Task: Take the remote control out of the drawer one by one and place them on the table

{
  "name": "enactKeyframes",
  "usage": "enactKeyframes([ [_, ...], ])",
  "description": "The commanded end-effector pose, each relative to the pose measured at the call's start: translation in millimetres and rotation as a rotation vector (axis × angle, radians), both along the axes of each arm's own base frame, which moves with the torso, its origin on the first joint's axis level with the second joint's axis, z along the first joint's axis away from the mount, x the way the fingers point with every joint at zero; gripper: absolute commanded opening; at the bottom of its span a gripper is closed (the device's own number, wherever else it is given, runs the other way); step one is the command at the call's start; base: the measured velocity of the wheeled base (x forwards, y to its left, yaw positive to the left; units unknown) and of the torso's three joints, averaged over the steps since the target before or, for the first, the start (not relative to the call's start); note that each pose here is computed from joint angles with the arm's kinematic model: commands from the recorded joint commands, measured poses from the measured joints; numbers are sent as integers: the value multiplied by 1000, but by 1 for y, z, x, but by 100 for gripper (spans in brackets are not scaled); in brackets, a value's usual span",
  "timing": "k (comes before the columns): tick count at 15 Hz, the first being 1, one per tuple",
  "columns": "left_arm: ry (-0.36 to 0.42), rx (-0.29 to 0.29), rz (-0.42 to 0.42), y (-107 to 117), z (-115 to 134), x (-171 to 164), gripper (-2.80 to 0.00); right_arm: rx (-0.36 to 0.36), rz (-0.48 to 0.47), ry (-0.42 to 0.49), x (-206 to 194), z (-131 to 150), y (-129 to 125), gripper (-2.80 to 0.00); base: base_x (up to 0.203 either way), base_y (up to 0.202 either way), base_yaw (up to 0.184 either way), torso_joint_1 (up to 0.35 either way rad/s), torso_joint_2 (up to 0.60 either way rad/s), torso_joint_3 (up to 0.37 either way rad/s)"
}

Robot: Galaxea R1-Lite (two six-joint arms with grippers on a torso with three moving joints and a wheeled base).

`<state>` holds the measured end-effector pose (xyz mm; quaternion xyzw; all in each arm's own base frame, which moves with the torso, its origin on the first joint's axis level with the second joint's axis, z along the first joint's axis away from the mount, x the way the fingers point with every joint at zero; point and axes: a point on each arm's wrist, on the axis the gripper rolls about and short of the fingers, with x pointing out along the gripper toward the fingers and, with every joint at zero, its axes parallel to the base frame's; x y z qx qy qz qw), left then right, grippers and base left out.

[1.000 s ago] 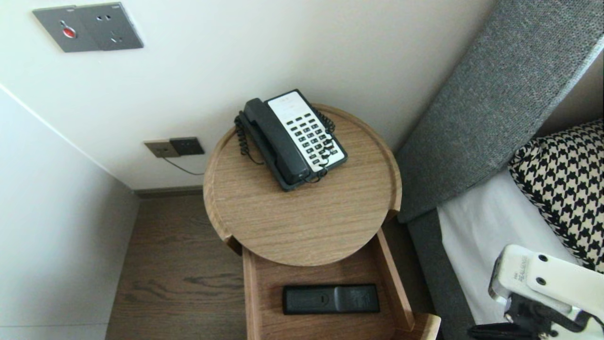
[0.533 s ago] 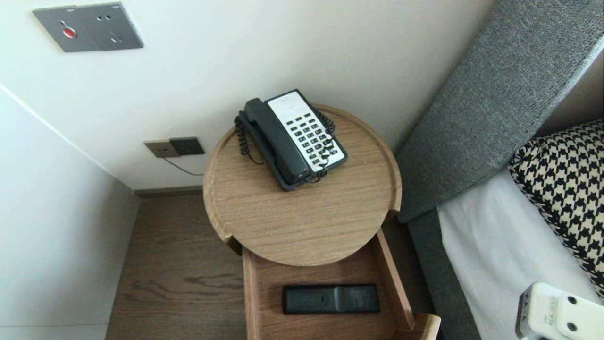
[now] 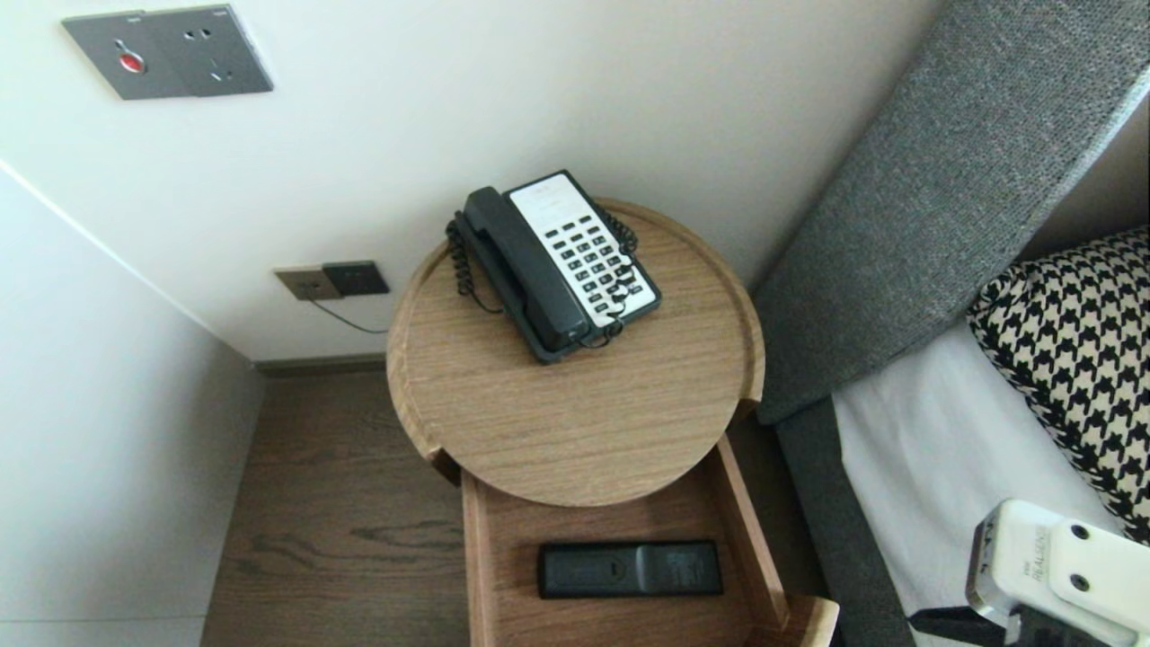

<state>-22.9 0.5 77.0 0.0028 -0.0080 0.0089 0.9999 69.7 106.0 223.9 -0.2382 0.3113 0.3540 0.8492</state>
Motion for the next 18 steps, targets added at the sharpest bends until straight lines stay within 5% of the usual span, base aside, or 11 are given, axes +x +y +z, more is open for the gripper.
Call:
enactKeyframes([
  [1, 1, 0, -1, 0, 0, 0, -280, -29, 18, 11, 7, 3, 18, 0, 0, 0, 0, 0, 0, 0],
  [9, 1, 0, 1, 0, 0, 0, -280, -239, 75, 44, 25, 17, 62, 0, 0, 0, 0, 0, 0, 0],
  [14, 1, 0, 1, 0, 0, 0, -280, -355, 105, -117, 33, 28, 68, 0, 0, 0, 0, 0, 0, 0],
  [18, 1, 0, 1, 0, 0, 0, -280, -429, 140, -134, 36, 21, 64, 0, 0, 0, 0, 0, 0, 0],
])
